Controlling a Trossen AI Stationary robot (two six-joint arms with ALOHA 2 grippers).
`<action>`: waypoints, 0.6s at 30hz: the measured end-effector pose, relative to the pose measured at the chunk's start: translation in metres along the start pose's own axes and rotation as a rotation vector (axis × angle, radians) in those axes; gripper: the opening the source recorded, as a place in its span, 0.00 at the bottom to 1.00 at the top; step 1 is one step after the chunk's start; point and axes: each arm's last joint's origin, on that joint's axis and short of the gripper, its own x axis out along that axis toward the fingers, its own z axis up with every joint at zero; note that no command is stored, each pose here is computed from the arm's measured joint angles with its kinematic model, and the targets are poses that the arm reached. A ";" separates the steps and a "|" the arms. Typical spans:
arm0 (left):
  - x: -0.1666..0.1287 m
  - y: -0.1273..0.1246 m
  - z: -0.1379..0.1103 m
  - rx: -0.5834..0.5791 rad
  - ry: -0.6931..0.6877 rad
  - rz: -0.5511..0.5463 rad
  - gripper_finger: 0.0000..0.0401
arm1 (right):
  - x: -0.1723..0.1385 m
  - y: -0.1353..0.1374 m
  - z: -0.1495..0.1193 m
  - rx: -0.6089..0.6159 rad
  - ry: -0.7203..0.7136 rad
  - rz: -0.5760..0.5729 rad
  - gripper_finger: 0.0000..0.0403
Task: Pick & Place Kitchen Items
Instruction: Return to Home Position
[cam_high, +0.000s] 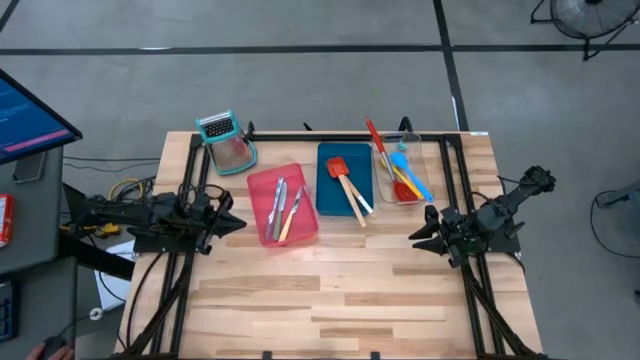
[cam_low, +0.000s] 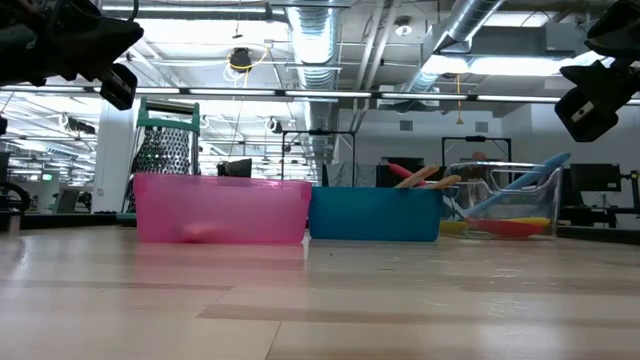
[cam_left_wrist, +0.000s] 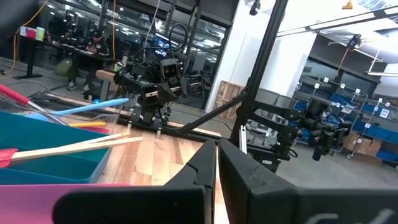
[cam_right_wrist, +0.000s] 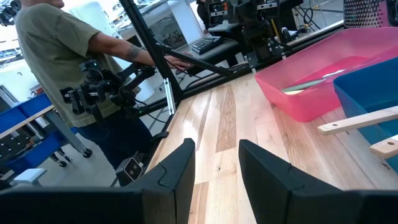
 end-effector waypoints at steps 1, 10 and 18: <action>0.000 0.000 0.000 0.000 0.000 0.000 0.01 | 0.000 0.000 0.000 0.000 0.000 0.000 0.31; 0.000 0.000 0.001 0.000 -0.007 -0.002 0.01 | 0.000 0.000 0.000 0.000 0.000 0.000 0.31; 0.000 0.000 0.001 0.000 -0.007 -0.002 0.01 | 0.000 0.000 0.000 0.000 0.000 0.000 0.31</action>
